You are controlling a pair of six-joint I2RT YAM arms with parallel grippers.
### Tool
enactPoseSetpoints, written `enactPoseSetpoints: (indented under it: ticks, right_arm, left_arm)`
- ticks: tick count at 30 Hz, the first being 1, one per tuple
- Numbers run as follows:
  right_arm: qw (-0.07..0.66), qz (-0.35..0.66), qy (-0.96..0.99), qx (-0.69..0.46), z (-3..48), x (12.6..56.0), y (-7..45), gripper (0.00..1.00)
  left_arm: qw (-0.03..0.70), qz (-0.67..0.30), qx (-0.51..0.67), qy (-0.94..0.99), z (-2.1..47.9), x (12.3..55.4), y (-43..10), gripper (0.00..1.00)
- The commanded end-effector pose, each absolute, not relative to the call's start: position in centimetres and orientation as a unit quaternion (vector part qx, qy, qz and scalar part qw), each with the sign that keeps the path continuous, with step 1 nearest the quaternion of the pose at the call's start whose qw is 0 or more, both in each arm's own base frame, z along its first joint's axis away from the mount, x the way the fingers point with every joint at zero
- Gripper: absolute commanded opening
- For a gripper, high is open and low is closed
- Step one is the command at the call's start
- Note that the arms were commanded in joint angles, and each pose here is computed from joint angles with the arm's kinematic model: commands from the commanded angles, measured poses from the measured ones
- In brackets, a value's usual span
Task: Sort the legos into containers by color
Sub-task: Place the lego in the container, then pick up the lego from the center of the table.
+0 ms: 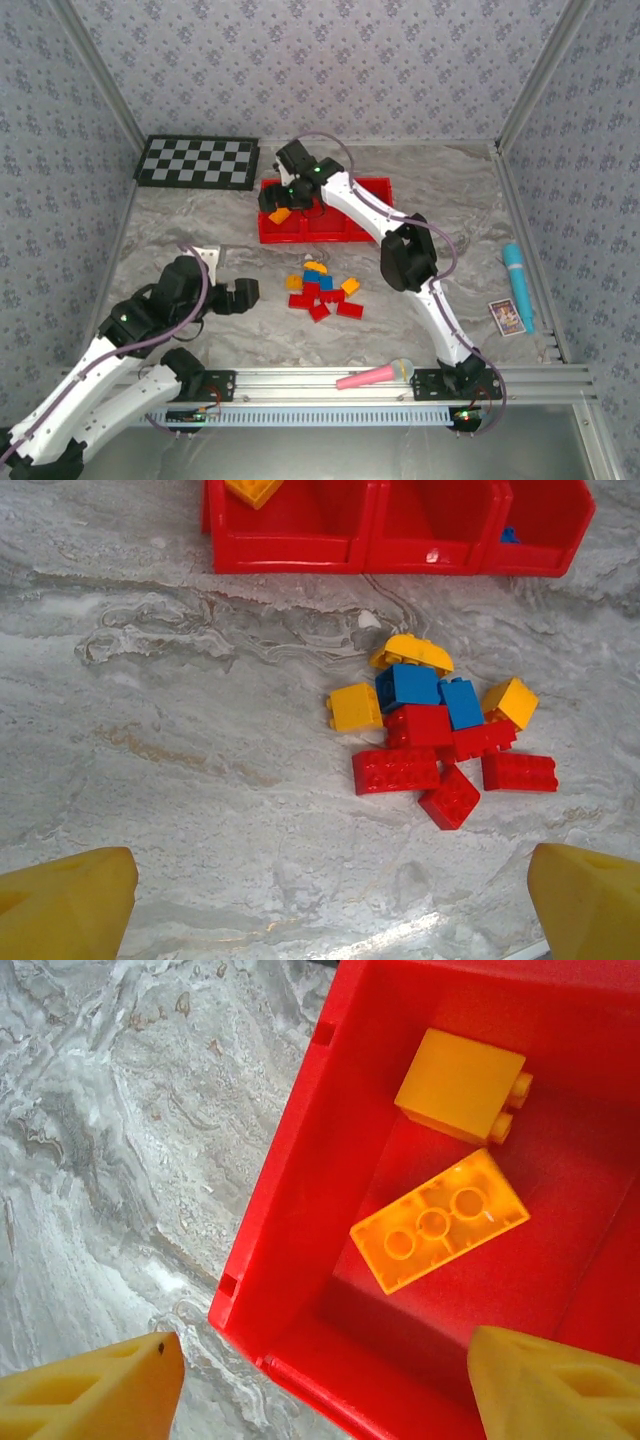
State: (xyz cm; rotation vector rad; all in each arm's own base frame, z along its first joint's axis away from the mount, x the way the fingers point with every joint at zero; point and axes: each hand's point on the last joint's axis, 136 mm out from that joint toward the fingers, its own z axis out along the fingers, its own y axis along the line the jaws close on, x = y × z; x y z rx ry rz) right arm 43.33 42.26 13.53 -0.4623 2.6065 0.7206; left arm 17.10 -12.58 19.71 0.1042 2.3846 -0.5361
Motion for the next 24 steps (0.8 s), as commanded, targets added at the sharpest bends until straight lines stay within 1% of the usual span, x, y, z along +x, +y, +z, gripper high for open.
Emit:
enactPoseSetpoints:
  ticks: [1,5,7,12,17,20,24]
  right_arm:
    - [0.238,0.262,0.919,-0.172,19.9,42.2,41.4,0.84]
    - [0.263,0.239,0.917,-0.180,23.0,40.8,39.5,0.93]
    - [0.275,0.229,0.917,-0.177,24.3,39.9,38.2,1.00]
    - [0.306,0.218,0.913,-0.162,27.2,37.1,34.4,1.00]
    - [0.338,0.194,0.911,-0.136,28.8,33.6,28.8,1.00]
    - [0.351,0.181,0.911,-0.117,28.5,31.5,25.3,1.00]
    - [0.354,0.174,0.916,-0.073,26.8,29.5,20.7,1.00]
  left_arm:
    - [0.331,-0.204,0.038,0.920,19.5,17.0,-12.7,1.00]
    - [0.316,-0.204,0.042,0.926,19.0,17.3,-13.3,1.00]
    - [0.309,-0.205,0.046,0.928,18.8,17.5,-13.8,1.00]
    - [0.289,-0.197,0.054,0.935,18.4,18.4,-15.0,1.00]
    - [0.258,-0.192,0.071,0.944,17.4,19.5,-17.1,1.00]
    - [0.236,-0.194,0.082,0.949,16.4,20.2,-18.6,1.00]
    - [0.203,-0.169,0.082,0.961,14.9,21.2,-19.5,1.00]
